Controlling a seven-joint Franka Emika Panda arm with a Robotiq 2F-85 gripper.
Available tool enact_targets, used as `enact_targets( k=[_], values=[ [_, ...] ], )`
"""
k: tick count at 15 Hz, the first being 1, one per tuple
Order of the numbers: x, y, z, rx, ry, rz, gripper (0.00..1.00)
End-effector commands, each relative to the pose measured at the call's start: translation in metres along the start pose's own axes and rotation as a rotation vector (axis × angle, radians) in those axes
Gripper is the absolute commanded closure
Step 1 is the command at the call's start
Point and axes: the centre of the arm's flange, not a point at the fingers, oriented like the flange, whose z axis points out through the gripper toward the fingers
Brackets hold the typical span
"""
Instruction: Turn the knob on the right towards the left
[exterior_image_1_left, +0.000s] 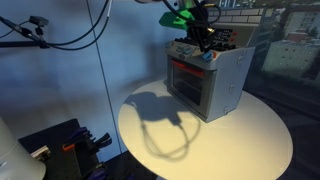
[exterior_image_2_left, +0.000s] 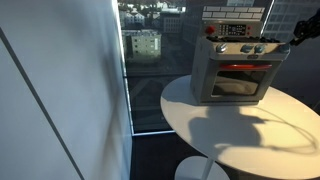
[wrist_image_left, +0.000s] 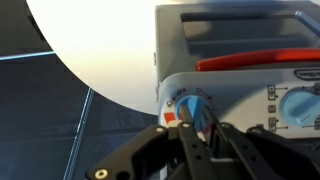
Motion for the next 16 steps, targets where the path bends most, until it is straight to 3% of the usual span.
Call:
enact_targets(
  k=[1,5,6,7,8,10,16],
  values=[
    [-0.006,-0.002,-0.025,0.001,-0.079,-0.015,0.93],
    [-0.017,-0.003,-0.042,0.024,-0.212,-0.021,0.94],
    [-0.020,-0.003,-0.046,0.030,-0.252,-0.023,0.99],
    [-0.023,-0.003,-0.050,0.034,-0.284,-0.023,0.69],
    [-0.026,-0.003,-0.054,0.037,-0.318,-0.023,0.68],
    [-0.033,-0.002,-0.061,0.038,-0.374,-0.026,0.55],
    [-0.050,0.003,-0.076,0.033,-0.502,-0.026,0.07]
  ],
)
